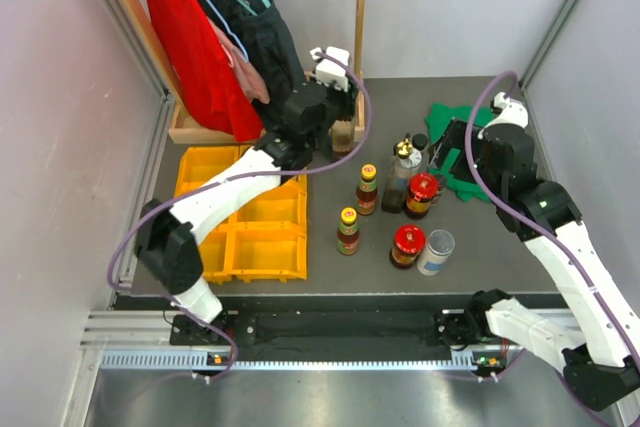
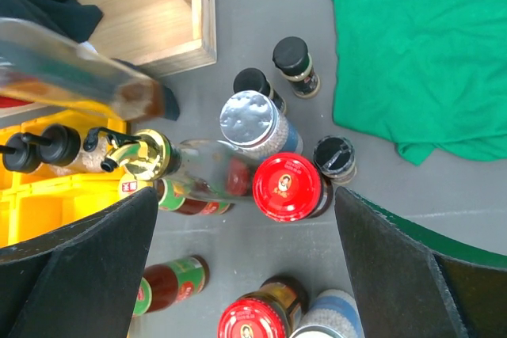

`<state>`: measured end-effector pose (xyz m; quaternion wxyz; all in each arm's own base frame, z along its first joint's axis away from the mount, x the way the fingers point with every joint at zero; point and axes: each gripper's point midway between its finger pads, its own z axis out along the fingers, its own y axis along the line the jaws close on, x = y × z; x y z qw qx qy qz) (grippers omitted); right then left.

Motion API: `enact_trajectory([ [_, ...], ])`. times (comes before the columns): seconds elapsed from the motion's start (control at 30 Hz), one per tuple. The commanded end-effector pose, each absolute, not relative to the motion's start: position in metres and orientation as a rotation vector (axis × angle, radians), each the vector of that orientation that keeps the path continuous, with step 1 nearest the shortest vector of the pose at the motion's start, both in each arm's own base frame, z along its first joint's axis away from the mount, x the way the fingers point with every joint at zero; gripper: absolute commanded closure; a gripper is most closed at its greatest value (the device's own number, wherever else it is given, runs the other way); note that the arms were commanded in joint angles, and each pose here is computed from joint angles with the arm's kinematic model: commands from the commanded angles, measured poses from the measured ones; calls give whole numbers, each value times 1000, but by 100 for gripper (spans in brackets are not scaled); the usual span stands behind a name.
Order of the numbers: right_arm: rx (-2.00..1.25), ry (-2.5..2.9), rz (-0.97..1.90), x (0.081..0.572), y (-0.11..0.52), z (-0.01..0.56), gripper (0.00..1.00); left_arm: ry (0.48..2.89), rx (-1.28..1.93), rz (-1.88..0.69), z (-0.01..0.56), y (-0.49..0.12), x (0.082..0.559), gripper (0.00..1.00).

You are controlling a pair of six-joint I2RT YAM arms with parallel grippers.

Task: Organize the condiment bottles
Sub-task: Place the bottle in the storage box.

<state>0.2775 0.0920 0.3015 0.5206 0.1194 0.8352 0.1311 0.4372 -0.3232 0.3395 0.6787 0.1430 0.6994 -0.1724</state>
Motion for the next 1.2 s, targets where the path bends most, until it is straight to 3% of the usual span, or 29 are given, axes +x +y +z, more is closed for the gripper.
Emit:
enact_trajectory([
  [0.0, 307, 1954, 353, 286, 95, 313, 8, 1380, 165, -402, 447, -278, 406, 100],
  [0.3, 313, 1966, 328, 282, 90, 308, 8, 1491, 50, -427, 483, -211, 338, 100],
  [0.5, 313, 1968, 357, 281, 94, 309, 8, 1518, -87, -292, 481, -149, 309, 100],
  [0.9, 306, 1984, 392, 278, 99, 307, 9, 1562, -350, 213, 449, -54, 293, 100],
  [1.17, 305, 1994, 400, 281, 103, 305, 9, 1620, -458, 308, 419, -19, 324, 100],
])
